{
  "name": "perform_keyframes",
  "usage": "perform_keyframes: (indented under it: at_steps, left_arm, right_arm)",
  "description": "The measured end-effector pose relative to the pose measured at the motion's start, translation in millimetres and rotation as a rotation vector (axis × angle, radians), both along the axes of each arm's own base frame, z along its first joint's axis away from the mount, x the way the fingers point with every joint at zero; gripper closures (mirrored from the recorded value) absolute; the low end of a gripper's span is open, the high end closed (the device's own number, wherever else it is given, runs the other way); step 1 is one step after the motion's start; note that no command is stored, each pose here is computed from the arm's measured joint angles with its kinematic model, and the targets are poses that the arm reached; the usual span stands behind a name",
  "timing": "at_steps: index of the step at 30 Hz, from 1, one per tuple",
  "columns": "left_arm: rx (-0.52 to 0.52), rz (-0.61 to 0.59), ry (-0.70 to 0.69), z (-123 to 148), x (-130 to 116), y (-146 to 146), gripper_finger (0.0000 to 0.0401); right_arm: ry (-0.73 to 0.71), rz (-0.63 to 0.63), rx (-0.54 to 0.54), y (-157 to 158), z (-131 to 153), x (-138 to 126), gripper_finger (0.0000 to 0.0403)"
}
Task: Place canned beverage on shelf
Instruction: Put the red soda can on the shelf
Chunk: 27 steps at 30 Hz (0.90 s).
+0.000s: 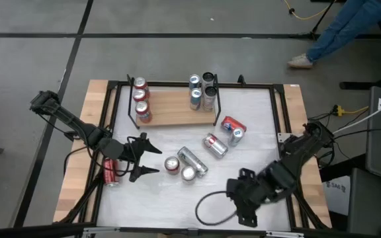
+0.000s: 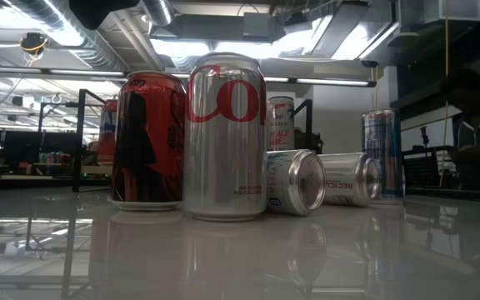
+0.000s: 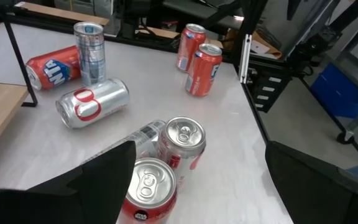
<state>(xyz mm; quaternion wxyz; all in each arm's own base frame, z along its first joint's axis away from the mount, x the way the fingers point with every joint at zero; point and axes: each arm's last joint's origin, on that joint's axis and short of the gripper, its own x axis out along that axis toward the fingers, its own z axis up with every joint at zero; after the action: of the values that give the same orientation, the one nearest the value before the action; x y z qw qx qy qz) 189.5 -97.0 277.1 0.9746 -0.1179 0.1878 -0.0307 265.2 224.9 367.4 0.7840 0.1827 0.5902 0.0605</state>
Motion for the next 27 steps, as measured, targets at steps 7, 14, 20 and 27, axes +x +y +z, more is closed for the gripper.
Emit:
perform_keyframes:
  at_steps: [7, 14, 20, 27]
  left_arm:
    - [0.003, 0.007, -0.002, 0, 0, 0, 0.0049]
    - [0.007, 0.019, -0.004, 0, 0, 0, 0.0049]
    - [0.007, 0.019, -0.005, 0, 0, 0, 0.0049]
    - [0.007, 0.018, -0.005, 0, 0, 0, 0.0049]
  right_arm:
    - [-0.06, -0.048, -0.162, 26, -3, -34, 0.0093]
    - [-0.08, 0.021, -0.392, 44, -17, -60, 0.0093]
    - [-0.037, 0.062, -0.49, 57, -39, -60, 0.0093]
    - [0.012, 0.077, -0.562, 62, -55, -56, 0.0093]
